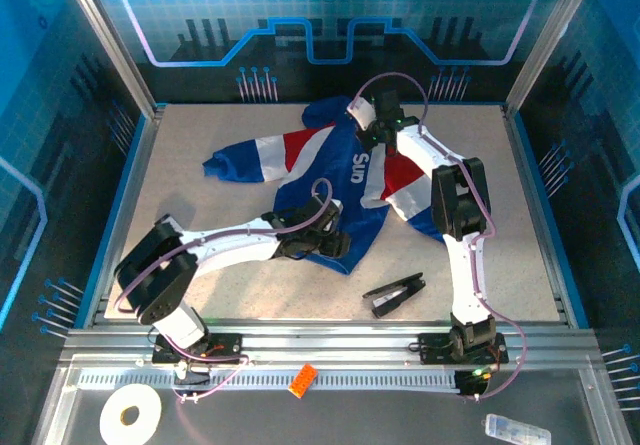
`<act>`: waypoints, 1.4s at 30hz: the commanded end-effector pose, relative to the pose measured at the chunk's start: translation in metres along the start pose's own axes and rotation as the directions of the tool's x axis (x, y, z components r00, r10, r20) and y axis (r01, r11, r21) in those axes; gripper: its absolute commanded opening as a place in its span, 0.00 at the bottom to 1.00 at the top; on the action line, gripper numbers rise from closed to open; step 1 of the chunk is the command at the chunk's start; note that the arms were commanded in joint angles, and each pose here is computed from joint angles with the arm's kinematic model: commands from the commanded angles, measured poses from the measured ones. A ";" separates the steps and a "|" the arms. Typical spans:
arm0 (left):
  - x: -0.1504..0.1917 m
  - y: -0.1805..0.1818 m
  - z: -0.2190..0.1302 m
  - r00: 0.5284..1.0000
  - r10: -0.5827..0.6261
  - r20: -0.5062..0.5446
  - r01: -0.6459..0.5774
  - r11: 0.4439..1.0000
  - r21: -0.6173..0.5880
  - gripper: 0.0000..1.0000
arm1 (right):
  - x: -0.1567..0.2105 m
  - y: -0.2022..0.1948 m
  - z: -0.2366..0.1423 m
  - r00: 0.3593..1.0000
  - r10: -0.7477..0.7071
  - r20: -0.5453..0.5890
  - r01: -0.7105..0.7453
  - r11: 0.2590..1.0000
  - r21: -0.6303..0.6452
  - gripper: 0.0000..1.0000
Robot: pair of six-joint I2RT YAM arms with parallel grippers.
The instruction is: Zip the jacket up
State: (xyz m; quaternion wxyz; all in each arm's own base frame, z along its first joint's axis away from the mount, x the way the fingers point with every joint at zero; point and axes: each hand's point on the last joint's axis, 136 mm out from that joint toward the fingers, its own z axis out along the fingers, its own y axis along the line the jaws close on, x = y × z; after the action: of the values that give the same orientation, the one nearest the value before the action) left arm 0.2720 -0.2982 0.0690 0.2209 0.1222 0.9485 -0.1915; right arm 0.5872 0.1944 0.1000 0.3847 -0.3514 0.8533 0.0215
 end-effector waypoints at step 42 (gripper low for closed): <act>0.070 0.046 -0.075 0.997 -0.078 0.011 0.078 0.997 -0.029 0.12 | -0.040 0.012 -0.027 0.997 -0.021 0.076 0.021 1.000 -0.001 0.21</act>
State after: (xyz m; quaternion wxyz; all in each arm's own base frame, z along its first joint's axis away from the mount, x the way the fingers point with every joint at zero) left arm 0.2127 -0.2222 0.0999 0.2598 0.0730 0.9401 -0.2083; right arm 0.5725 0.2150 0.1169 0.3833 -0.3694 0.8457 0.0380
